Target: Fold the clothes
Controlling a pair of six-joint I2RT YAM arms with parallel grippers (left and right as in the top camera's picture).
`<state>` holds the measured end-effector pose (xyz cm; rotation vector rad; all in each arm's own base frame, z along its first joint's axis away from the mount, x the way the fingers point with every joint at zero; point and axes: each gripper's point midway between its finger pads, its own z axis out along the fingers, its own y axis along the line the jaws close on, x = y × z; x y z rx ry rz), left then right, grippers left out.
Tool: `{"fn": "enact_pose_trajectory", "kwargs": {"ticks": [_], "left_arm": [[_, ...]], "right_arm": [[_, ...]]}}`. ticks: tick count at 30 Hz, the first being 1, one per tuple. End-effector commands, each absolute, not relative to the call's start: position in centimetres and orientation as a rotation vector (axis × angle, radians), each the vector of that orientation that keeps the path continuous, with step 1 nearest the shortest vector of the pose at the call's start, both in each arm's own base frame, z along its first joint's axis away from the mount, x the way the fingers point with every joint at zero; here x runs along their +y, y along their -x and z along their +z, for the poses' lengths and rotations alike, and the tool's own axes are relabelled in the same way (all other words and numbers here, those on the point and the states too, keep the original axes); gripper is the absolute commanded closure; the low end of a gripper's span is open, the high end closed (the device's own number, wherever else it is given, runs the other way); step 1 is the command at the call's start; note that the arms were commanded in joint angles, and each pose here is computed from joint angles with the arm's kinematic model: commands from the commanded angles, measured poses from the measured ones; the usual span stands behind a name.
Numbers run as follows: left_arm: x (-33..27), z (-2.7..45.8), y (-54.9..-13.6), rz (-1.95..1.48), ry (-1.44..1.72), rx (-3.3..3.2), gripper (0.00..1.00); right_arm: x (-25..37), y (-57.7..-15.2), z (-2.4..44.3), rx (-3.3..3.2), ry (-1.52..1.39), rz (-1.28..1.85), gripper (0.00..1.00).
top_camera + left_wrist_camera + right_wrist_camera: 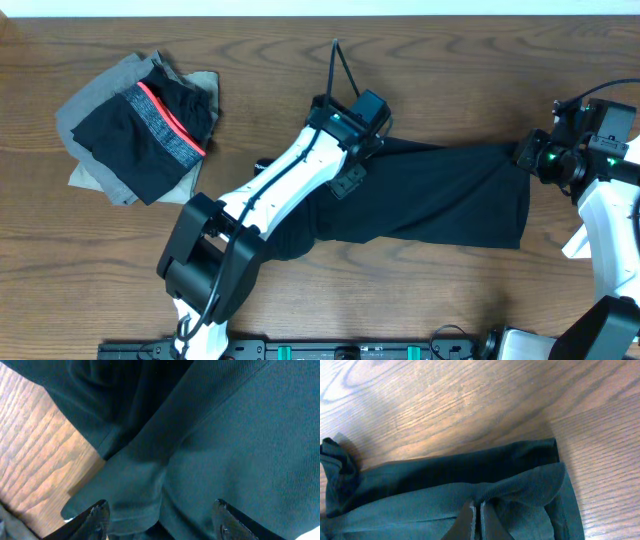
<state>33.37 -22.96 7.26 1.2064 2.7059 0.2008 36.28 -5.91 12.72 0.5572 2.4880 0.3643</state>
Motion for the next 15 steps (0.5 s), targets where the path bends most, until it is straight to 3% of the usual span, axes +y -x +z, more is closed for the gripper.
{"fn": "enact_pose_trajectory", "kwargs": {"ticks": [1, 9, 15], "left_arm": [[-21.5, 5.0, -33.4, 0.328, -1.156, 2.761, 0.34], [-20.6, 3.6, -34.3, 0.445, -1.124, 2.76, 0.41], [-20.0, 3.0, -34.6, 0.515, -1.115, 2.755, 0.7]], "right_arm": [[-6.2, -36.4, 13.0, 2.481, -0.567, 0.35, 0.99], [-6.2, -36.4, 13.0, 2.481, -0.567, 0.351, 0.99], [-6.2, -36.4, 13.0, 2.481, -0.567, 0.35, 0.99]]}}
